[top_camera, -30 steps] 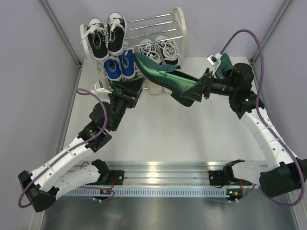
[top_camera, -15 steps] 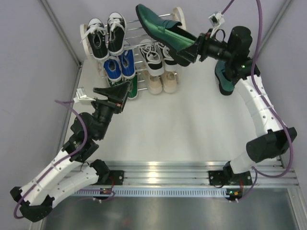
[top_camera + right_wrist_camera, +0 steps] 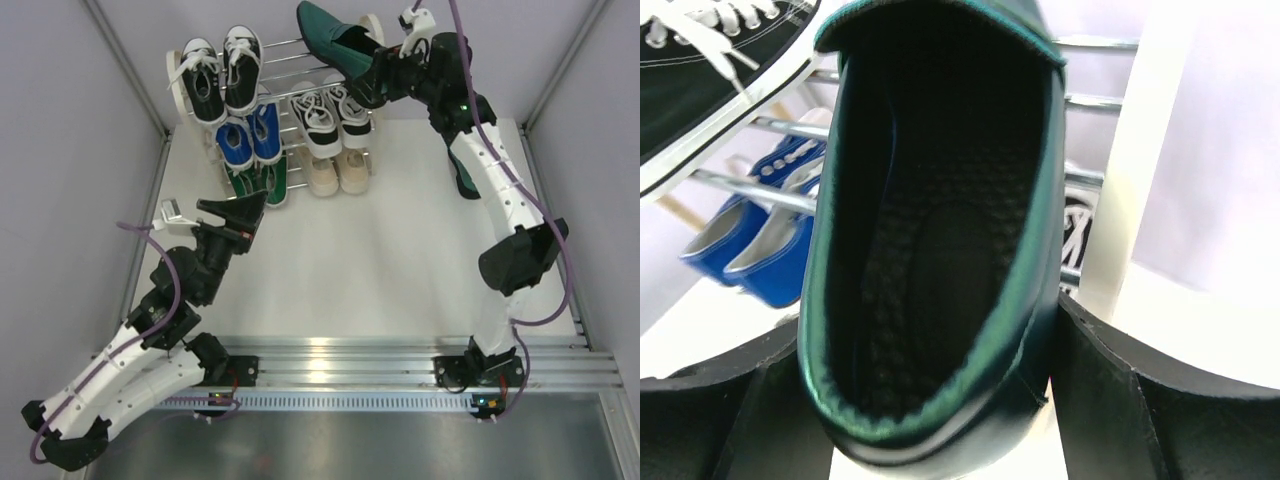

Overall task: Place and organize the shoes onto the shoe shelf
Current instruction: Place the shoe at the shoe shelf.

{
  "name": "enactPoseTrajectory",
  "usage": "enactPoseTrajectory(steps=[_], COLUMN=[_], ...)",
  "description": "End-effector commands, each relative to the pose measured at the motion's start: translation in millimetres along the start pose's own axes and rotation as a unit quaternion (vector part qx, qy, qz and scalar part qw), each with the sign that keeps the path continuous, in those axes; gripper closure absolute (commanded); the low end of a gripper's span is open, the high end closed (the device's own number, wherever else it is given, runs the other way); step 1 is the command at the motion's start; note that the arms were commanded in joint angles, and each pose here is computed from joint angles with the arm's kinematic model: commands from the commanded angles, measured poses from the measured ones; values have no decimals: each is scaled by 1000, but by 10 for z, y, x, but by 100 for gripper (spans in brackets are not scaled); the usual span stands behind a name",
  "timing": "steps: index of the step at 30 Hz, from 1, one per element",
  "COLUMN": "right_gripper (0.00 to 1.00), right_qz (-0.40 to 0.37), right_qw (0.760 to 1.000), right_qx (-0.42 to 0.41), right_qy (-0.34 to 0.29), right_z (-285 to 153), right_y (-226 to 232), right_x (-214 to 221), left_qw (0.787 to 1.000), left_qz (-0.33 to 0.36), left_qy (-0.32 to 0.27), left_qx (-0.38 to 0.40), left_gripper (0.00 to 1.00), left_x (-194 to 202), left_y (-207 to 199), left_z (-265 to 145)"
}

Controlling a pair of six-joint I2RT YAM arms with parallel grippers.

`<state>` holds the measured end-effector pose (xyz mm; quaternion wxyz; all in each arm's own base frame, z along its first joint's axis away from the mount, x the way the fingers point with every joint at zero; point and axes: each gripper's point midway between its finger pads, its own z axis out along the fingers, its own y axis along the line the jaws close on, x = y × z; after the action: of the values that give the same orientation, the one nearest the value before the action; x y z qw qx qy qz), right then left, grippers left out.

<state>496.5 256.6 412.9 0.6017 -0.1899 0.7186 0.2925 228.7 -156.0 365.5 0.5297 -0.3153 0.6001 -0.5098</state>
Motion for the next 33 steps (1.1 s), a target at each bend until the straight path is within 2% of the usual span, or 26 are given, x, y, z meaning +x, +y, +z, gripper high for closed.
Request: enactPoseTrajectory(steps=[1,11,20,29,31,33], right_gripper=[100,100,100,100,96,87], right_qz=[-69,-80,-84,-45,-43,-44], right_qw=[989,985,972,973,974,975], right_qx=[33,75,121,138,134,132], right_qy=[-124,-135,-182,-181,-176,-173], right_z=[-148,-57,-23,75,88,72], right_y=[210,190,187,169,188,205], right_x=[-862,-858,-1056,-931,-886,-868], left_qw=[1000,1000,999,999,999,999], left_qz=[-4,-8,-12,-13,-13,-15], left_qy=[-13,-23,-28,-27,-26,-26], left_qx=[-7,-19,-21,-21,-20,-20], left_gripper=[2,2,2,2,2,2], left_x=[-47,-53,-59,-63,-58,-61], left_y=[59,192,249,245,239,232], left_z=[-22,-24,-41,-50,-49,-49])
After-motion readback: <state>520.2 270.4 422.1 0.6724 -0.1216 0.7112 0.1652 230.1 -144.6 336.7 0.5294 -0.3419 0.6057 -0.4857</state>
